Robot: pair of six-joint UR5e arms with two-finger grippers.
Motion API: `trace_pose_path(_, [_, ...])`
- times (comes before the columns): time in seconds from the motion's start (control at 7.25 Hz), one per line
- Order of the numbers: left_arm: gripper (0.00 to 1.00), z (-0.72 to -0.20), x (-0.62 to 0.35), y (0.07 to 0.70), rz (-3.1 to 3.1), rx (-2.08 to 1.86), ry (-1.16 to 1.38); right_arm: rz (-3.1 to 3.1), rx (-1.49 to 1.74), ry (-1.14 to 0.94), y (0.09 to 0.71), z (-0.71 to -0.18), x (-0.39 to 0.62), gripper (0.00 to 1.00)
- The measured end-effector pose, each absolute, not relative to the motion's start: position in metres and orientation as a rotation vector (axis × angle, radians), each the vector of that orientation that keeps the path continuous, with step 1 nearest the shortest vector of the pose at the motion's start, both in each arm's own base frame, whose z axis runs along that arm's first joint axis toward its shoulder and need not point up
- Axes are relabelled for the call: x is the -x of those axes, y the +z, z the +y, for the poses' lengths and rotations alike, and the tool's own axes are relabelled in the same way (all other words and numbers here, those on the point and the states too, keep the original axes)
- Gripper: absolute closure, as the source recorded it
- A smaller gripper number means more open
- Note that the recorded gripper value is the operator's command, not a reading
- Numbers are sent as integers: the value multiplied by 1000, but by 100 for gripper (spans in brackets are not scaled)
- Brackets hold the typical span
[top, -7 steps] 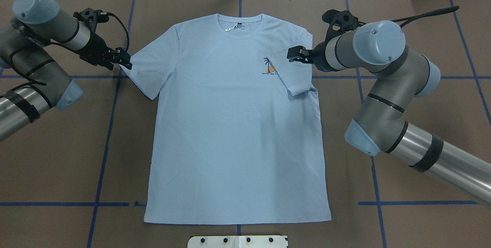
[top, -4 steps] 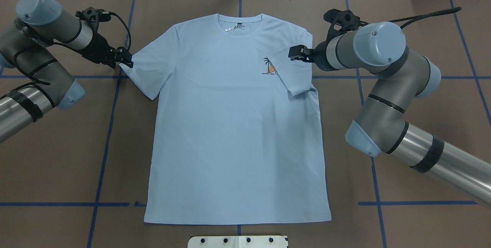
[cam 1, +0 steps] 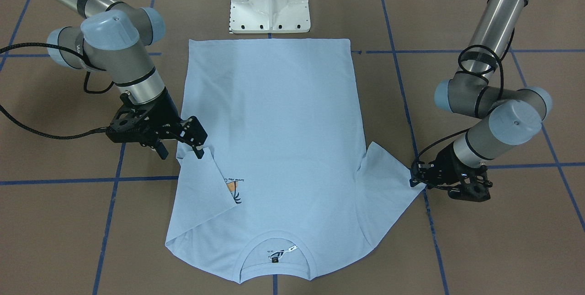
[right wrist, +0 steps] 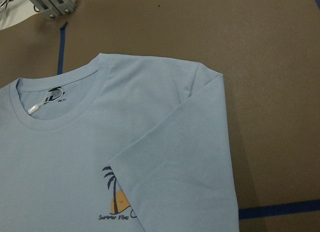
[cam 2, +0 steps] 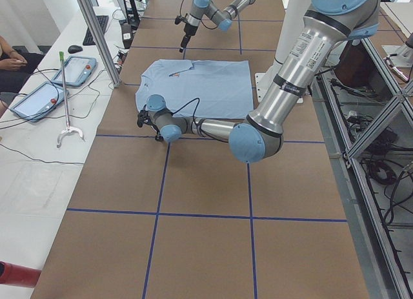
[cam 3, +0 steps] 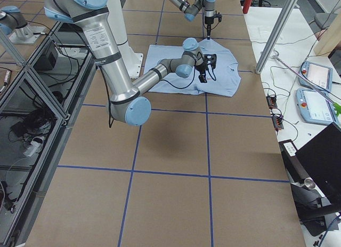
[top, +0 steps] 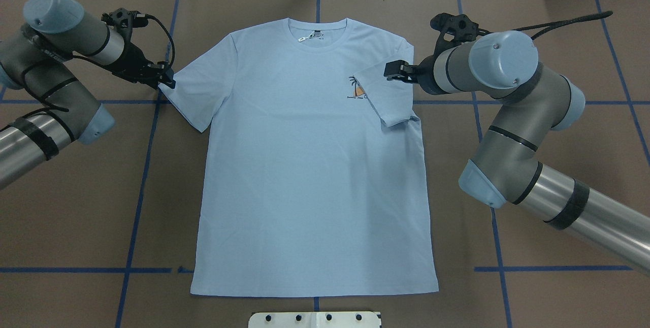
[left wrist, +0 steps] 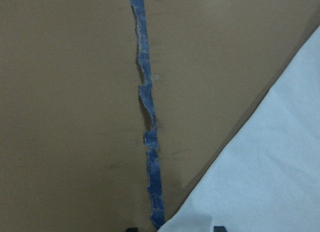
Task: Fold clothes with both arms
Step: 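Move the left gripper toward the other sleeve while the right gripper holds position, then grasp the sleeve with the left gripper and fold it inward onto the shirt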
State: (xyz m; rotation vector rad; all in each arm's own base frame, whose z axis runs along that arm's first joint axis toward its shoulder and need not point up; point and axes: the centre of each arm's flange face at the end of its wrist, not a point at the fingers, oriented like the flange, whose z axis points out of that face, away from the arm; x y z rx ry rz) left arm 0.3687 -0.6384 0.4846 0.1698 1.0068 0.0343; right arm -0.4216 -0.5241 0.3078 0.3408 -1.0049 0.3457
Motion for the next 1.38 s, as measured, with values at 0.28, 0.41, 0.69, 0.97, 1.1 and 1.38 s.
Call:
trace_pose_path(0.28, [100, -641, -371, 474, 1018, -177, 39, -1002, -339, 345, 310, -523, 422, 0])
trace_pose_path(0.41, [100, -642, -371, 465, 1028, -182, 38, -999, -338, 345, 312, -523, 421, 0])
trace_pose_path(0.69, [100, -642, -379, 421, 1083, -185, -2, -1000, -340, 343, 312, -523, 419, 0])
trace_pose_path(0.97, [100, -631, -416, 365, 1148, -154, -34, -998, -335, 342, 316, -522, 418, 0])
trace_pose_path(1.1, [100, -627, -436, 344, 1168, -138, -38, -998, -334, 343, 316, -521, 417, 0])
trace_pose_path(1.38, [100, -627, -462, 327, 1176, -128, -35, -1003, -335, 345, 314, -520, 416, 0])
